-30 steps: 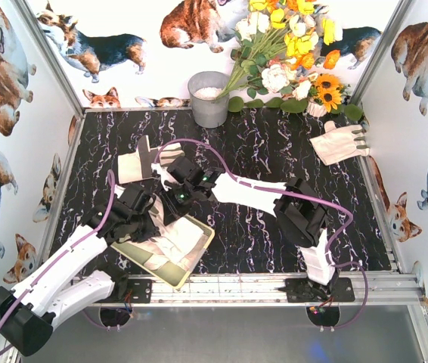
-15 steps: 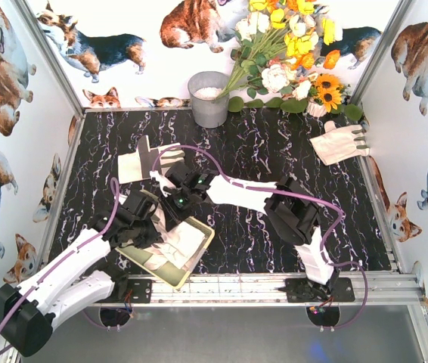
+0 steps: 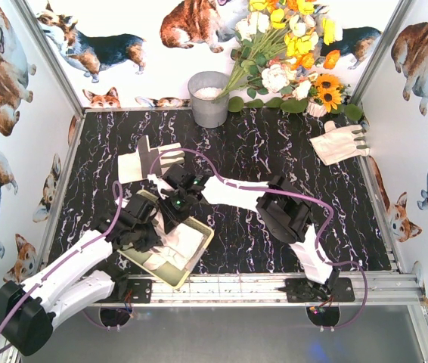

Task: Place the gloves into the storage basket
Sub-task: Place the glove in the bin.

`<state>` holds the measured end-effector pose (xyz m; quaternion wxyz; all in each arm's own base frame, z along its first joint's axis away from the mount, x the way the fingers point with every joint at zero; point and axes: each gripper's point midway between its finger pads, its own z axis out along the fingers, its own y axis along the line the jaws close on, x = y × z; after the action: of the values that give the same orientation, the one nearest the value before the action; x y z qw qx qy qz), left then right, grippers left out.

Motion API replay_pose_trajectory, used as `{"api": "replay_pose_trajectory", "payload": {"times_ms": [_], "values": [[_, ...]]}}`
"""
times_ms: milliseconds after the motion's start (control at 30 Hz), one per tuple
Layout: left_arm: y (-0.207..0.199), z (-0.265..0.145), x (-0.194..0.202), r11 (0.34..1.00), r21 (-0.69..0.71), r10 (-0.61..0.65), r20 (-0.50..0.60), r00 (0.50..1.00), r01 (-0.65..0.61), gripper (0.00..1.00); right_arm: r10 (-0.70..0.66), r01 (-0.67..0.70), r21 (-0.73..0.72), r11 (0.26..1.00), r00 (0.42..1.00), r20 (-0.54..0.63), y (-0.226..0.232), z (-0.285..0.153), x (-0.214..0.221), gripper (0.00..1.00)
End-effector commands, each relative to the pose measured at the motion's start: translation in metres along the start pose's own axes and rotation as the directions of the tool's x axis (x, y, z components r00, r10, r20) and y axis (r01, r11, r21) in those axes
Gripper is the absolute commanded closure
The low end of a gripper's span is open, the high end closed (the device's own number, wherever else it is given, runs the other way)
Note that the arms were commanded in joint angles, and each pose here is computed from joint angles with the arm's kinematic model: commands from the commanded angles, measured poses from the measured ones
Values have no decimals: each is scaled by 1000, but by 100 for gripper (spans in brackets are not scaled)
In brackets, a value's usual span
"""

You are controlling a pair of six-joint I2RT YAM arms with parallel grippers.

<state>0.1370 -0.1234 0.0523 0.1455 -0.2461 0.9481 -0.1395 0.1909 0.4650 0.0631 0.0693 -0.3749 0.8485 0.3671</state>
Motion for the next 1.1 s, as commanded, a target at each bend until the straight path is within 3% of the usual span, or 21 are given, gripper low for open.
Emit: {"api": "replay_pose_trajectory", "payload": {"times_ms": [0,133,333,500,667,867,1033,1067], "values": [[28,-7,10,992,-116,51,-41,998,-55,75,-73,70,41,997,994,84,-8,-8,-32,100],[24,-28,-5,988,-135,79,9,997,-77,56,-82,79,52,996,994,65,-14,-6,-27,100],[17,-66,-28,982,-160,120,94,988,-104,50,-81,79,45,996,995,54,-14,-3,-24,100],[-1,-73,-34,990,-96,109,111,988,-99,62,-83,81,38,996,995,57,-13,-3,-25,100],[-18,-43,-24,996,-11,90,62,994,-89,79,-79,77,29,997,995,61,-11,-2,-26,100],[-23,-4,-16,995,29,96,30,995,-97,84,-78,77,18,997,995,64,-8,-4,-28,100],[-1,18,-4,993,-53,106,-22,994,-107,88,-87,87,12,996,993,84,-1,-11,-37,99],[6,19,-2,991,-77,109,-33,993,-112,88,-89,89,10,996,992,92,2,-13,-40,95]]}}
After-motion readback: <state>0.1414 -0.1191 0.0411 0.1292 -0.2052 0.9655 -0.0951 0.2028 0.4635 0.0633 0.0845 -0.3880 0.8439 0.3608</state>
